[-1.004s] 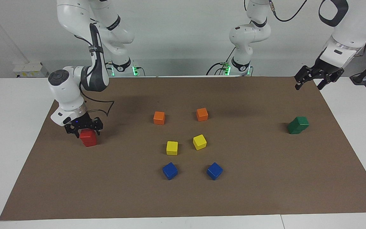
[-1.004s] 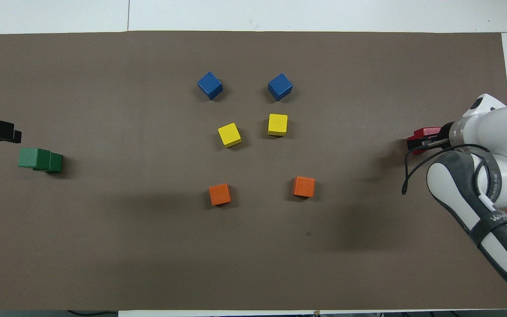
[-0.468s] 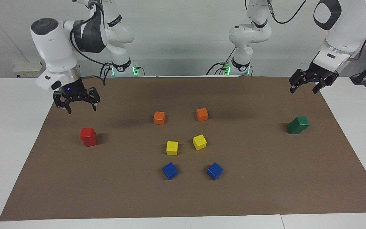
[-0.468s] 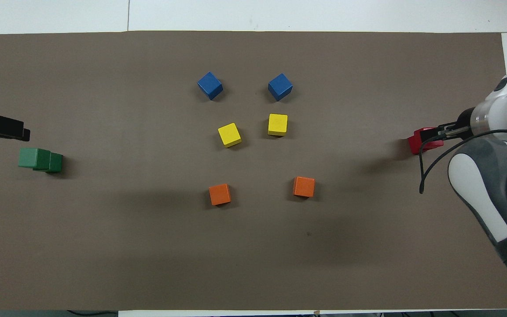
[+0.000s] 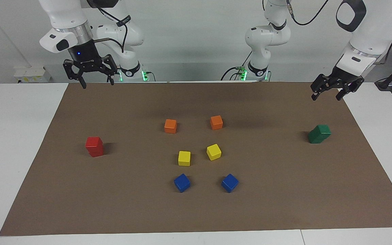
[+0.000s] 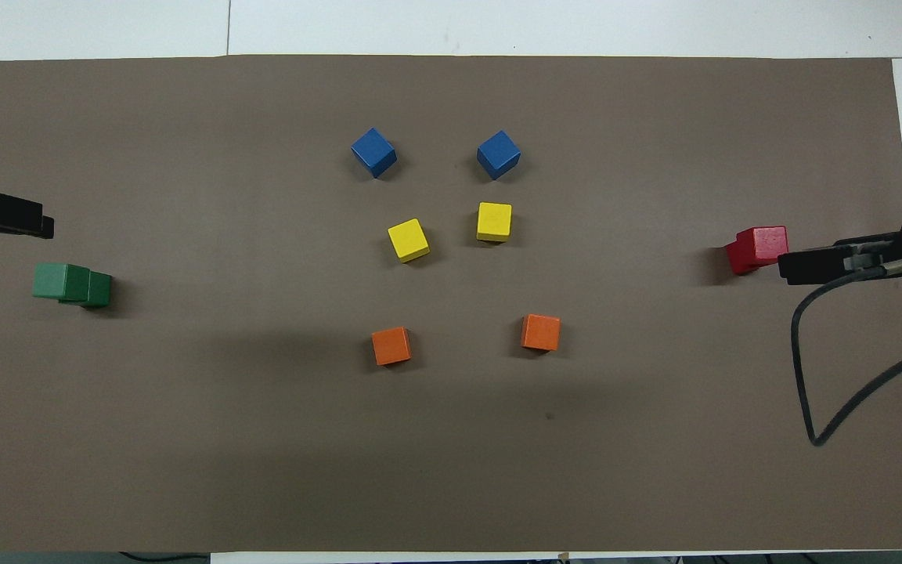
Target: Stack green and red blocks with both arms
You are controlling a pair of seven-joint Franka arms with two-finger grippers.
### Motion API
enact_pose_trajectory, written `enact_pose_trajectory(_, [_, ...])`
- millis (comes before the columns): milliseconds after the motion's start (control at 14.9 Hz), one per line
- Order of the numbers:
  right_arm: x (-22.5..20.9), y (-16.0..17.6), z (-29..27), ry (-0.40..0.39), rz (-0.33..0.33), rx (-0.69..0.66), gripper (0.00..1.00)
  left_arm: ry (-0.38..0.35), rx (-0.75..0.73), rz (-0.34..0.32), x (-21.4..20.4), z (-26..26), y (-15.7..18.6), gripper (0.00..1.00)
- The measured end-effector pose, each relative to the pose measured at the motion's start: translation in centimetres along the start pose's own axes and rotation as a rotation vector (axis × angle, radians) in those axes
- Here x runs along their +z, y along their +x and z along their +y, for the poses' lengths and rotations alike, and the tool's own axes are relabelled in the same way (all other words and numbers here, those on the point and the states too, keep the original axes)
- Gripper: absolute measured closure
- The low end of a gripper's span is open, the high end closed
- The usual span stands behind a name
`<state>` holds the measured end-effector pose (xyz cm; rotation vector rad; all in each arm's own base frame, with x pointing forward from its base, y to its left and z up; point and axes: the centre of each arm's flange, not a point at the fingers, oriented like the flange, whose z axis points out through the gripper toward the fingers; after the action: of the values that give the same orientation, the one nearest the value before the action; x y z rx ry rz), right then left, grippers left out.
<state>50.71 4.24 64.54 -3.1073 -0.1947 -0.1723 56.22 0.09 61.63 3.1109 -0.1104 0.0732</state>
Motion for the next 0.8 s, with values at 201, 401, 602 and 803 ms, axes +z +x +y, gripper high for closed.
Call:
enact_pose_trajectory(201, [1.1,0.6,0.8,0.004,-0.028,0.013,0.0,0.012,-0.003,-0.009,0.1,-0.3,-0.1,0.0])
enact_pose_trajectory(401, [1.8,1.6,1.3,0.011,-0.044,0.017,0.0,0.012,-0.004,-0.045,0.4,-0.4,-0.5,0.0])
enact_pose_trajectory(602, [1.6,2.0,0.8,0.016,-0.056,0.006,0.0,0.013,-0.006,-0.051,0.4,-0.5,-0.6,0.0])
enact_pose_trajectory(803, [1.0,2.1,1.0,0.023,-0.064,0.003,0.0,0.013,-0.007,-0.052,0.4,-0.6,-0.6,0.0])
